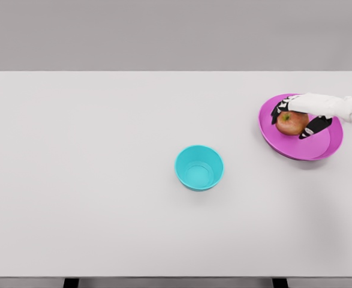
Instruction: Put the apple from the pink plate into the blue bowl with your right arm
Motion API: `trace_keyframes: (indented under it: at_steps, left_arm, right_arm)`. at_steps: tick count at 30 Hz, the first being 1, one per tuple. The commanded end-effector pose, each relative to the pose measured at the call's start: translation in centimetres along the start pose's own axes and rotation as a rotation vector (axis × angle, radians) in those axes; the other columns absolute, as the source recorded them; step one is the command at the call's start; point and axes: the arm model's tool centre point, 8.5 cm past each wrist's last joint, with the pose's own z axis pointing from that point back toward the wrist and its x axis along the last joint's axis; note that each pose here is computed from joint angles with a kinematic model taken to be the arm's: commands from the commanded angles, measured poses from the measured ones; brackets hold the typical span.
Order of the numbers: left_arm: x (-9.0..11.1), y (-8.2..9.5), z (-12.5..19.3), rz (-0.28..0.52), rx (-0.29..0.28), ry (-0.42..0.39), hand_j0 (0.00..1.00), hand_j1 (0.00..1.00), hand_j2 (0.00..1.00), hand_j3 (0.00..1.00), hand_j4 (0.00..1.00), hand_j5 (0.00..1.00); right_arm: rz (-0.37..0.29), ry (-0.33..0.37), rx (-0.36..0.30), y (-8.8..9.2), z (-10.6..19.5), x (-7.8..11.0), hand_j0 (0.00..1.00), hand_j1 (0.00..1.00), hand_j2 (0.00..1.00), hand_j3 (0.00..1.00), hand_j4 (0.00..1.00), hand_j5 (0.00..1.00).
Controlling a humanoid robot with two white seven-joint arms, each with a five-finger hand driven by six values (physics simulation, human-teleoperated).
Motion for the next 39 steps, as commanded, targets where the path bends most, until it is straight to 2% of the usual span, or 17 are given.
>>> trace_keyframes:
  at_steps: [1, 4, 5, 8, 9, 11, 14, 17, 21, 25, 29, 32, 39]
  left_arm:
    - [0.0, 0.0, 0.0, 0.000, 0.000, 0.000, 1.00, 1.00, 1.00, 1.00, 1.00, 1.00]
    - [0.0, 0.0, 0.0, 0.000, 0.000, 0.000, 1.00, 1.00, 1.00, 1.00, 1.00, 1.00]
    - [0.0, 0.0, 0.0, 0.000, 0.000, 0.000, 1.00, 1.00, 1.00, 1.00, 1.00, 1.00]
    - [0.0, 0.0, 0.0, 0.000, 0.000, 0.000, 1.00, 1.00, 1.00, 1.00, 1.00, 1.00]
    - [0.0, 0.0, 0.0, 0.000, 0.000, 0.000, 1.00, 1.00, 1.00, 1.00, 1.00, 1.00]
    - [0.0, 0.0, 0.0, 0.000, 0.000, 0.000, 1.00, 1.00, 1.00, 1.00, 1.00, 1.00]
    - [0.0, 0.0, 0.0, 0.000, 0.000, 0.000, 1.00, 1.00, 1.00, 1.00, 1.00, 1.00]
    - [0.0, 0.0, 0.0, 0.000, 0.000, 0.000, 1.00, 1.00, 1.00, 1.00, 1.00, 1.00]
    - [0.0, 0.0, 0.0, 0.000, 0.000, 0.000, 1.00, 1.00, 1.00, 1.00, 1.00, 1.00]
    - [0.0, 0.0, 0.0, 0.000, 0.000, 0.000, 1.00, 1.00, 1.00, 1.00, 1.00, 1.00]
    - [0.0, 0.0, 0.0, 0.000, 0.000, 0.000, 1.00, 1.00, 1.00, 1.00, 1.00, 1.00]
    - [0.0, 0.0, 0.0, 0.000, 0.000, 0.000, 1.00, 1.00, 1.00, 1.00, 1.00, 1.00]
    - [0.0, 0.0, 0.0, 0.000, 0.000, 0.000, 1.00, 1.00, 1.00, 1.00, 1.00, 1.00]
  right_arm:
    - [0.012, -0.018, -0.015, -0.6, 0.1, 0.6, 0.53, 0.53, 0.53, 0.53, 0.53, 0.53]
    - [0.036, -0.026, -0.033, -1.6, 0.7, 1.0, 0.53, 0.53, 0.53, 0.53, 0.53, 0.53]
    - [0.039, -0.012, -0.075, -2.7, 1.8, 0.7, 0.53, 0.53, 0.53, 0.53, 0.53, 0.53]
    - [0.089, -0.016, -0.115, -4.5, 3.4, 1.4, 0.53, 0.53, 0.53, 0.53, 0.53, 0.53]
    - [0.121, -0.030, -0.119, -5.0, 3.8, 2.2, 0.53, 0.53, 0.53, 0.53, 0.53, 0.53]
    - [0.207, -0.102, -0.126, -6.0, 3.7, 5.4, 0.53, 0.53, 0.53, 0.53, 0.53, 0.53]
    - [0.272, -0.173, -0.134, -6.6, 3.2, 8.4, 0.53, 0.53, 0.53, 0.53, 0.53, 0.53]
    - [0.321, -0.249, -0.129, -6.0, 2.7, 11.3, 0.53, 0.53, 0.53, 0.53, 0.53, 0.53]
    - [0.367, -0.327, -0.133, -5.7, 2.2, 14.3, 0.53, 0.53, 0.53, 0.53, 0.53, 0.53]
    - [0.370, -0.383, -0.136, -4.9, 1.3, 16.1, 0.53, 0.53, 0.53, 0.53, 0.53, 0.53]
    - [0.394, -0.464, -0.145, -4.5, 0.4, 18.9, 0.52, 0.52, 0.52, 0.52, 0.52, 0.52]
    - [0.382, -0.529, -0.126, -3.3, -1.3, 20.7, 0.52, 0.52, 0.52, 0.52, 0.52, 0.52]
    - [0.375, -0.592, -0.091, -1.7, -3.1, 22.7, 0.52, 0.52, 0.52, 0.52, 0.52, 0.52]
